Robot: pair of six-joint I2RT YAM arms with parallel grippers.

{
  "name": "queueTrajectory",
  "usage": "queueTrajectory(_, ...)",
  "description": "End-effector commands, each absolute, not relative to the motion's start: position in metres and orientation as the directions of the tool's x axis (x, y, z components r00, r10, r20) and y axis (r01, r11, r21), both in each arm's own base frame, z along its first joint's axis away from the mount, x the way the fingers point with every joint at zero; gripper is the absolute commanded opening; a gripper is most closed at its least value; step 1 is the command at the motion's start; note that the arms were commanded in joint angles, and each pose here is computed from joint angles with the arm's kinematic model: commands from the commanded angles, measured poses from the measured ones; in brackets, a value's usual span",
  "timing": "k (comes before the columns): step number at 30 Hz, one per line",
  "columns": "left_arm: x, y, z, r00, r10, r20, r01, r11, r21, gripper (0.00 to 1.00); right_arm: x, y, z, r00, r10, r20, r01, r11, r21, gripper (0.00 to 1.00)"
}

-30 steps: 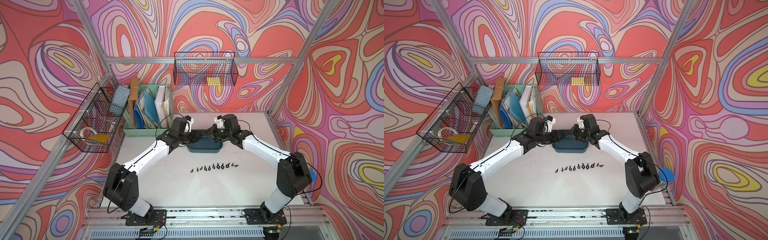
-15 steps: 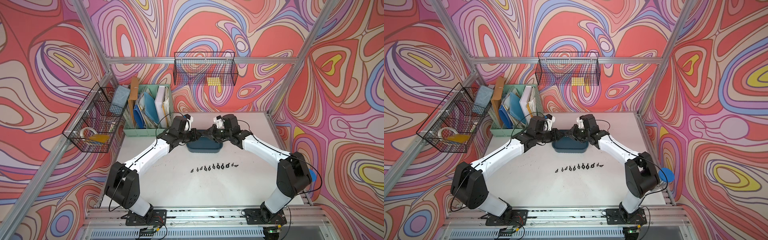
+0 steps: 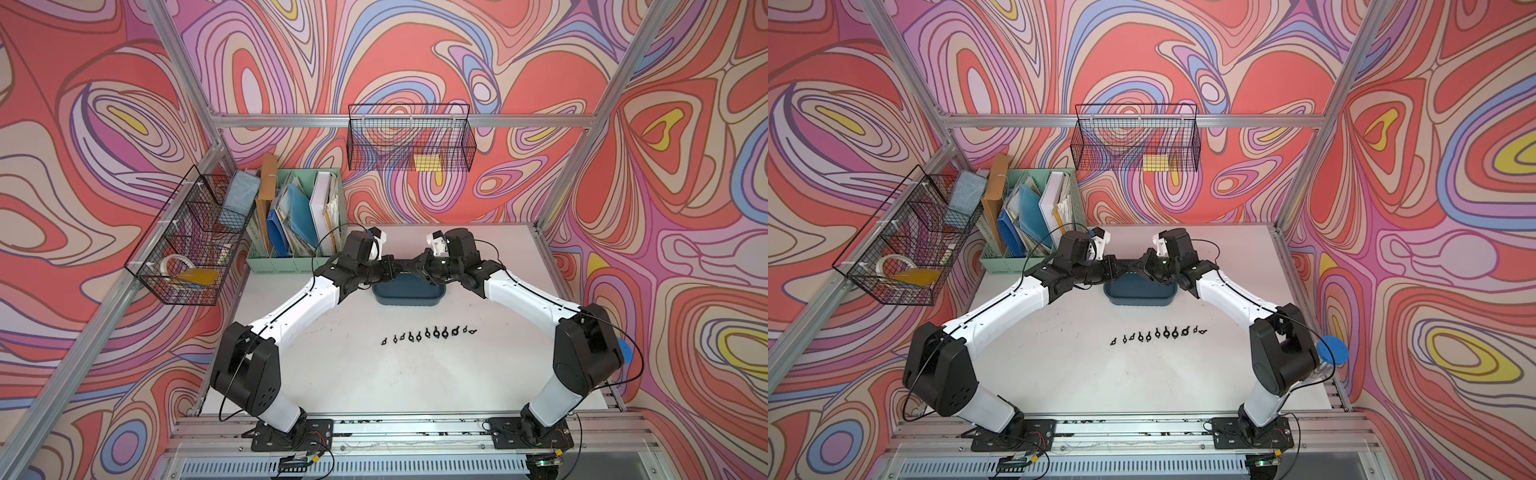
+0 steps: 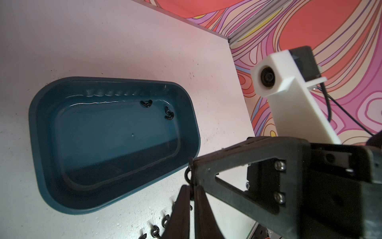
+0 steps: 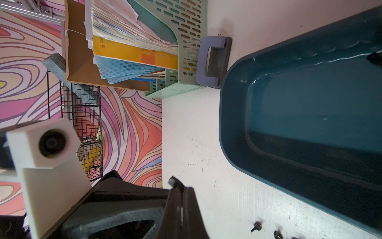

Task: Take out the wing nut from the storage box
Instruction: Pick up the wing nut from the storage box.

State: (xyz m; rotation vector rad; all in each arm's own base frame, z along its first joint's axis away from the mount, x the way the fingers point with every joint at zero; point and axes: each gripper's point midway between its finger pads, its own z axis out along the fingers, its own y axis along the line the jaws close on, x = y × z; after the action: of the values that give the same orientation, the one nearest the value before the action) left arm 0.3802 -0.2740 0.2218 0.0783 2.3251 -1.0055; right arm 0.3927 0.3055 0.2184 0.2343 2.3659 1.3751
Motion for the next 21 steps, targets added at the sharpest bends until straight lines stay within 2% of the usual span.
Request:
queueTrajectory(1, 0.386, -0.277, 0.222, -0.816, -0.162, -0.555, 0.294, 0.711, -0.639, 0.02, 0.387, 0.318, 0.226, -0.921, 0.297, -0.252, -0.087, 0.475, 0.876, 0.0)
queueTrajectory(9, 0.387, -0.275, 0.223, -0.809, -0.161, -0.565, 0.296, 0.719, -0.629, 0.0, 0.388, 0.317, 0.222, -0.921, 0.3, -0.248, -0.078, 0.482, 0.873, 0.0)
queueTrajectory(11, 0.386, -0.275, 0.224, -0.806, -0.158, -0.57, 0.299, 0.722, -0.624, 0.0, 0.388, 0.317, 0.22, -0.921, 0.302, -0.246, -0.073, 0.488, 0.87, 0.09)
queueTrajectory(13, 0.386, -0.273, 0.223, -0.805, -0.154, -0.572, 0.299, 0.728, -0.617, 0.0, 0.39, 0.314, 0.219, -0.917, 0.311, -0.252, -0.067, 0.502, 0.862, 0.24)
queueTrajectory(16, 0.385, -0.271, 0.222, -0.805, -0.148, -0.575, 0.297, 0.737, -0.607, 0.0, 0.392, 0.307, 0.216, -0.91, 0.322, -0.26, -0.059, 0.523, 0.851, 0.39)
queueTrajectory(21, 0.381, -0.266, 0.218, -0.808, -0.138, -0.573, 0.29, 0.753, -0.59, 0.0, 0.397, 0.29, 0.213, -0.895, 0.351, -0.276, -0.042, 0.549, 0.835, 0.49)
